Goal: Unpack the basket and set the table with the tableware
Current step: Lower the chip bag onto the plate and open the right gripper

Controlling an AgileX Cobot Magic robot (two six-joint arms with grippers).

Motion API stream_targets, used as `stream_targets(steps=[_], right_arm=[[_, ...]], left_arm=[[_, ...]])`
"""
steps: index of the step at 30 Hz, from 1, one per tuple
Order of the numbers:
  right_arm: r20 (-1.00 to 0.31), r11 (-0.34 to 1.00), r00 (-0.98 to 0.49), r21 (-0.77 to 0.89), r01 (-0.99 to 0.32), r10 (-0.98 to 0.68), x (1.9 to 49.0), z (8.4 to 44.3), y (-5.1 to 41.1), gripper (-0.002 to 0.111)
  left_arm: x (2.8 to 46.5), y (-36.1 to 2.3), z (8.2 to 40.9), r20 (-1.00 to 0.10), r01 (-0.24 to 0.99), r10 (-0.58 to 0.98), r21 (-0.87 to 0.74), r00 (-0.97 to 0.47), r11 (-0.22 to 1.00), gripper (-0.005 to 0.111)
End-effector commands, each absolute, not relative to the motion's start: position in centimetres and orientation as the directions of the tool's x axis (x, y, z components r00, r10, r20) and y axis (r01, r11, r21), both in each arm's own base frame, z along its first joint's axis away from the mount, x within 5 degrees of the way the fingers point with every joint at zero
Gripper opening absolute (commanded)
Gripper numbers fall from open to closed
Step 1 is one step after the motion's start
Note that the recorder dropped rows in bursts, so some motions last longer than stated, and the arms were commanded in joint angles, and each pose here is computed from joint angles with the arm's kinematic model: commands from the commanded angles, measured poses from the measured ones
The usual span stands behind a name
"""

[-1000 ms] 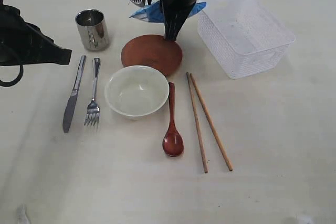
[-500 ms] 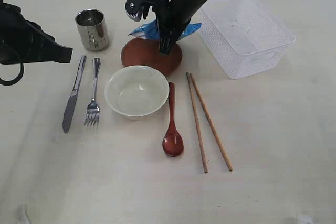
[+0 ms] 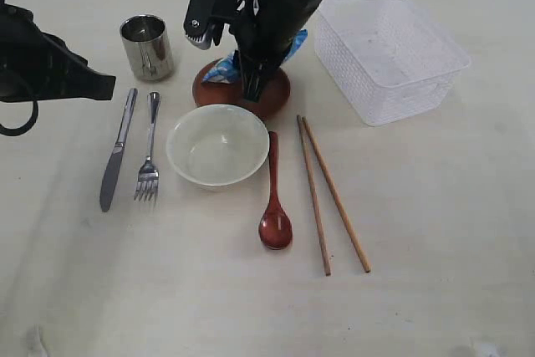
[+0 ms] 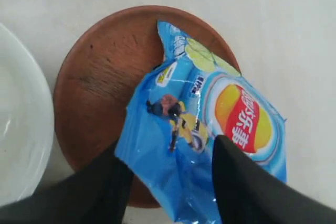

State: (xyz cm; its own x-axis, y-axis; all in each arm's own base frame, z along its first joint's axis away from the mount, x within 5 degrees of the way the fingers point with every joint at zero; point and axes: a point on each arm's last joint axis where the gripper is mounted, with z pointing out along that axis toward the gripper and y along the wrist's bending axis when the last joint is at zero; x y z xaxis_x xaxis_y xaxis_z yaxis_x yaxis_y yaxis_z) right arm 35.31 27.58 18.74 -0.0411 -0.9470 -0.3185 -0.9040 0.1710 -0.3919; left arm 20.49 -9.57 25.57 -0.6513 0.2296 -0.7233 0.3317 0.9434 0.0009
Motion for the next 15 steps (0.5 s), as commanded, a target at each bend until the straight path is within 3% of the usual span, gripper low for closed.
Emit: stream_targets(steps=[1,15], right_arm=[[-0.316,0.186,-0.065,-0.372,-0.909,-0.947,35.0,19.2,27.6,0.047],[-0.459,0.295,-0.104,-0.368,-0.882,-0.882,33.3,25.7,26.9,0.047]], left_arm=[[20.4,-9.4,25.5,-0.721,0.328,0.227,0.001,-0.654,0.945,0.0],[20.4,-9.4,25.5,-0.721,0.328,0.227,0.001,-0.654,0.945,0.0]])
